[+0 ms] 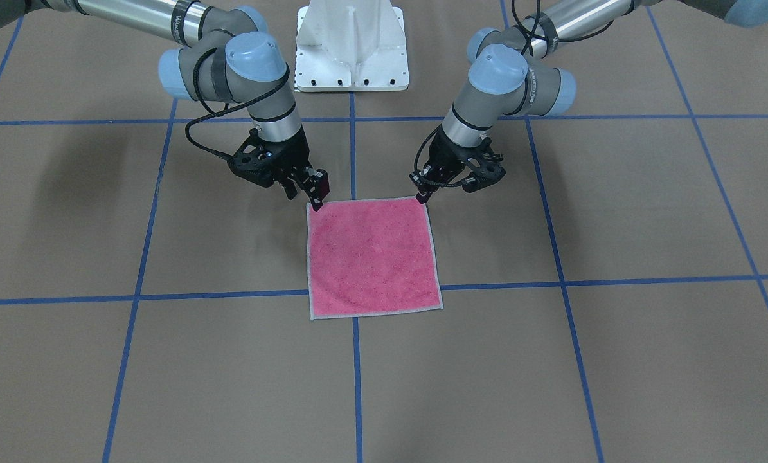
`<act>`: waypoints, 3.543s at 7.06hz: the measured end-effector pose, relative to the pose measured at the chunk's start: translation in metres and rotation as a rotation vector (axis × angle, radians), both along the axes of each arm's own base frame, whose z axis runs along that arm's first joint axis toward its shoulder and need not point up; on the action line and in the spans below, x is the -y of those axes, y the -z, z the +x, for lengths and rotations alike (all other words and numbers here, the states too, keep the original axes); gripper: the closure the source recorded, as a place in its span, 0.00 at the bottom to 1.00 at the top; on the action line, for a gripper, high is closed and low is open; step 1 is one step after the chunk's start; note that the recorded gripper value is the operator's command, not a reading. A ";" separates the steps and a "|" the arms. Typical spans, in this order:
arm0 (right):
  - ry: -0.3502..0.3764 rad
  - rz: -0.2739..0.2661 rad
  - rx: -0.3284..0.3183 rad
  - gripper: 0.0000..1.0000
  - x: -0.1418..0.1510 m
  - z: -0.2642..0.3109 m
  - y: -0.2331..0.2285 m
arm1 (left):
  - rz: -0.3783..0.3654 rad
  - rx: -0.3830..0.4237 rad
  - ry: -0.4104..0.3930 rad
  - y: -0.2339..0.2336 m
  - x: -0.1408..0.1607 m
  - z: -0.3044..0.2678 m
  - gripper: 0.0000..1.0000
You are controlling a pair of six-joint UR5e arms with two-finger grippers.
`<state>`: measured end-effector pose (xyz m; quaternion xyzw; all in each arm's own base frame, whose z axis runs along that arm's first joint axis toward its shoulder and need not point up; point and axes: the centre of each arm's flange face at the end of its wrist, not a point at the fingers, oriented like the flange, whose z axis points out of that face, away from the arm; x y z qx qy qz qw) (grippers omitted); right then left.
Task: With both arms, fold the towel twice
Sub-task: 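Move the right gripper to the other near towel corner, then pinch both near towel corners with the left and right grippers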
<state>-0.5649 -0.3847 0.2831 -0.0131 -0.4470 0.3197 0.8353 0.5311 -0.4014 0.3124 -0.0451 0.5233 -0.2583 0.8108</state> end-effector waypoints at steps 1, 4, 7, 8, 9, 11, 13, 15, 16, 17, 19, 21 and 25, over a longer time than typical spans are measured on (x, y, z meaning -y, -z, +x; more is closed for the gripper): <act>0.004 0.002 -0.002 0.57 -0.001 -0.001 0.000 | 0.000 0.000 0.000 0.000 0.000 0.000 1.00; 0.012 0.008 -0.004 0.48 -0.002 -0.002 0.000 | 0.000 0.002 -0.001 -0.002 0.000 0.000 1.00; 0.012 0.008 -0.008 0.49 -0.002 -0.002 -0.001 | -0.001 0.004 -0.001 -0.003 0.000 0.000 1.00; 0.012 0.008 -0.010 0.49 -0.002 -0.003 -0.002 | -0.001 0.004 -0.001 -0.003 0.000 0.000 1.00; 0.011 0.007 -0.012 0.49 -0.001 -0.004 -0.002 | -0.001 0.004 -0.001 -0.003 0.000 0.000 1.00; 0.012 0.006 -0.015 0.50 -0.001 -0.005 -0.003 | -0.001 0.004 -0.001 -0.003 0.000 0.000 1.00; 0.011 0.003 -0.021 0.51 0.004 -0.016 0.001 | -0.001 0.004 -0.001 -0.003 0.000 0.000 1.00; 0.010 0.000 -0.029 0.72 0.007 -0.022 0.004 | -0.001 0.004 -0.001 -0.003 0.000 0.000 1.00; 0.011 -0.001 -0.033 0.81 0.007 -0.021 0.004 | -0.001 0.004 -0.001 -0.003 0.000 0.000 1.00; 0.012 -0.001 -0.035 0.84 0.007 -0.020 0.003 | -0.001 0.005 -0.001 -0.004 0.000 0.000 1.00; 0.011 0.001 -0.029 0.91 0.006 -0.014 0.004 | -0.001 0.005 -0.001 -0.004 0.000 0.000 1.00; 0.012 0.003 -0.021 0.91 0.004 -0.008 0.005 | 0.000 0.004 0.000 -0.003 0.000 0.000 1.00; 0.006 0.008 -0.006 1.00 0.003 0.004 0.012 | 0.003 -0.011 -0.010 0.004 -0.002 -0.002 1.00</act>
